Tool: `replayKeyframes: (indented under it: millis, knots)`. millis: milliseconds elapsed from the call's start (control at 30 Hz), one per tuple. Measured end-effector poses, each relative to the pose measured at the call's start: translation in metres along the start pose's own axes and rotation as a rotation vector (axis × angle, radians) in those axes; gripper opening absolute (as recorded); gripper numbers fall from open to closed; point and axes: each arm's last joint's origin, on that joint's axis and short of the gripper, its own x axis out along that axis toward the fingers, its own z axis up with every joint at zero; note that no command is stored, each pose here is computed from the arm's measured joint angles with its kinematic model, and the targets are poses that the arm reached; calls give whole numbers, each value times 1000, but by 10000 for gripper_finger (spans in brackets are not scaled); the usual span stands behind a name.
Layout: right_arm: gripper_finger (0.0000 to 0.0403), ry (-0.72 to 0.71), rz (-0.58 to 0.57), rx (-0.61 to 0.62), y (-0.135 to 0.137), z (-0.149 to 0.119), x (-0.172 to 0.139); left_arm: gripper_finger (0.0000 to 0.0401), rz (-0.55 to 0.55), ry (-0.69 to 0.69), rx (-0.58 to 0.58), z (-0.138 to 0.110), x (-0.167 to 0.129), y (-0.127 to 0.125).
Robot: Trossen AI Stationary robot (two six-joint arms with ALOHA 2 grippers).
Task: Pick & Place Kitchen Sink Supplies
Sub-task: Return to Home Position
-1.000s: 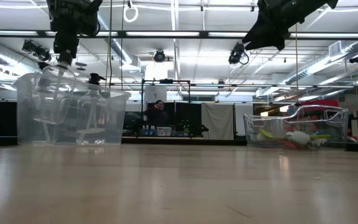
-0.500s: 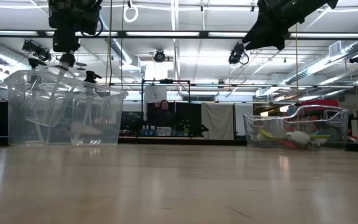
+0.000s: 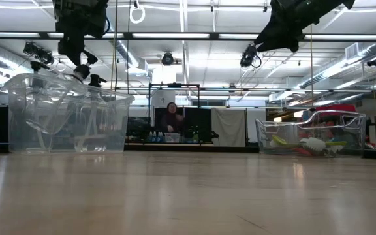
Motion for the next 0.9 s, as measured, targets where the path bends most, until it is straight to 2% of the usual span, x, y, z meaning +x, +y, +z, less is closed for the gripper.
replayKeyframes:
  millis: [100, 233, 367, 467, 667, 900]
  knots:
    - [166, -22, 7, -6, 0, 2, 0, 276, 50, -28, 14, 3, -11, -2]
    - [166, -79, 19, -16, 1, 8, 0, 269, 108, -138, 52, 9, -41, -11]
    - [166, -130, 26, -19, 2, 13, -1, 257, 138, -255, 59, 10, -74, -23]
    - [166, -134, 26, -19, 2, 13, -1, 247, 133, -292, 69, 5, -91, -35]
    - [166, -133, 26, -19, 2, 13, -1, 207, 45, -341, 117, -20, -101, -61]
    - [166, -133, 25, -27, 2, 13, -1, 119, -25, -331, 95, -51, -95, -76]
